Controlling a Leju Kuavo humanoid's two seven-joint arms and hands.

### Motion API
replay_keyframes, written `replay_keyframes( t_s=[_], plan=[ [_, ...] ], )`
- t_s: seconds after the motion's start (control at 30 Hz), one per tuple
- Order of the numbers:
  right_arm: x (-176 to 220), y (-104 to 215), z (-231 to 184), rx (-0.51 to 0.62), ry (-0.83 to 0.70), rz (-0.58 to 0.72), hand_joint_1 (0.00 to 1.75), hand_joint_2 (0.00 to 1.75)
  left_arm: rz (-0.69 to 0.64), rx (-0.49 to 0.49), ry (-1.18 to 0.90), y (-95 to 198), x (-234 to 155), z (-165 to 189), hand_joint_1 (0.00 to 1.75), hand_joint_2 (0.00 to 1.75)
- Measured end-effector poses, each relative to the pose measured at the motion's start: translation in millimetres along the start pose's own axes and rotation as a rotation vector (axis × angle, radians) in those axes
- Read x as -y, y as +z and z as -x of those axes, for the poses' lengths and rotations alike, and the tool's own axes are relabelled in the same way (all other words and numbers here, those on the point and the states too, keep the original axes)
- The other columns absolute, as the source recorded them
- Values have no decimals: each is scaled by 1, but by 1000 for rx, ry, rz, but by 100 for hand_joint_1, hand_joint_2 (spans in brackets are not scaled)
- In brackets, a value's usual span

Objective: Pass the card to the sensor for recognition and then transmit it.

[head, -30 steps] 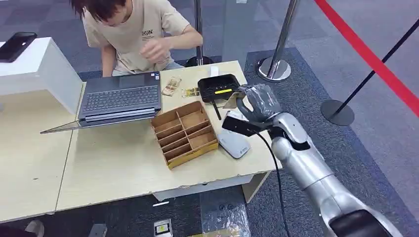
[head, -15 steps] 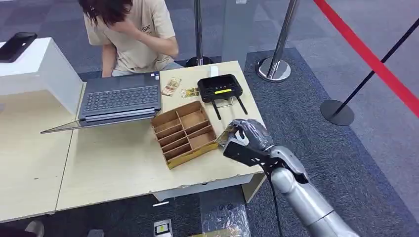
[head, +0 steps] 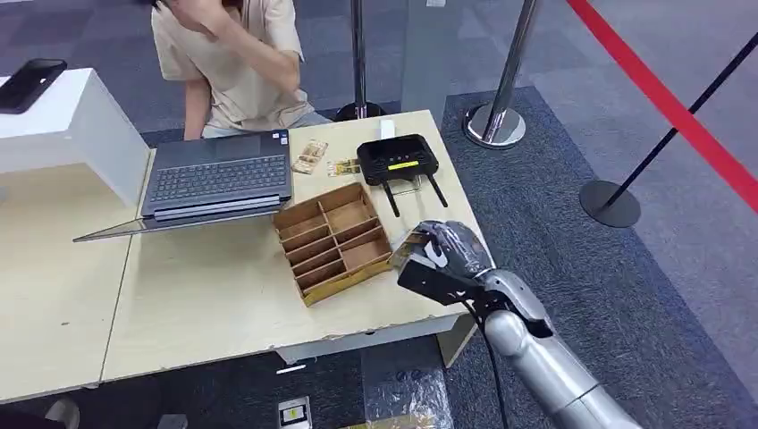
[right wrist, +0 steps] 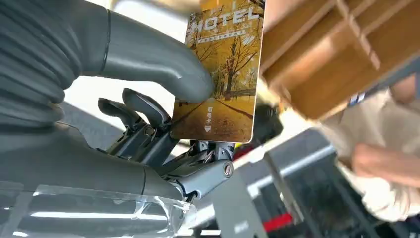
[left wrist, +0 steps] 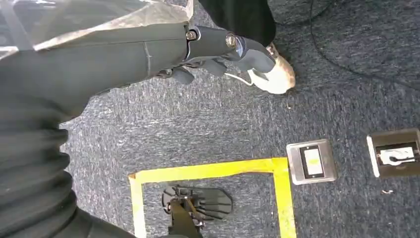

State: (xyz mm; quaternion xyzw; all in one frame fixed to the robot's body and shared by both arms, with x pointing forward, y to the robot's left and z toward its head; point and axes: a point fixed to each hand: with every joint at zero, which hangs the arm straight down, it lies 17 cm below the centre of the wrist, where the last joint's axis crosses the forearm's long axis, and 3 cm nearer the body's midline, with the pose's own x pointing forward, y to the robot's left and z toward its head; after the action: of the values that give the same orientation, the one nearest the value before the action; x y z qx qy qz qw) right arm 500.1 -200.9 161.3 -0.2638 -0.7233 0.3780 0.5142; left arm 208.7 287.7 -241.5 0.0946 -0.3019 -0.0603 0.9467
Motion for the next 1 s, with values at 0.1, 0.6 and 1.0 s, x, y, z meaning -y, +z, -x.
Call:
replay_keyframes(
  t_s=[0.1, 0.6, 1.0],
  plan=[
    [16, -13, 0, 5, 28, 43, 175, 175, 2, 3, -3, 0, 0, -2, 0, 175],
    [19, -38, 40, -67, 202, 7, 175, 175, 10, 7, -6, -3, 3, -9, 0, 175],
    [-30, -18, 73, -156, 167, -118, 175, 175, 14, 7, -6, -2, 5, -10, 0, 175]
  ],
)
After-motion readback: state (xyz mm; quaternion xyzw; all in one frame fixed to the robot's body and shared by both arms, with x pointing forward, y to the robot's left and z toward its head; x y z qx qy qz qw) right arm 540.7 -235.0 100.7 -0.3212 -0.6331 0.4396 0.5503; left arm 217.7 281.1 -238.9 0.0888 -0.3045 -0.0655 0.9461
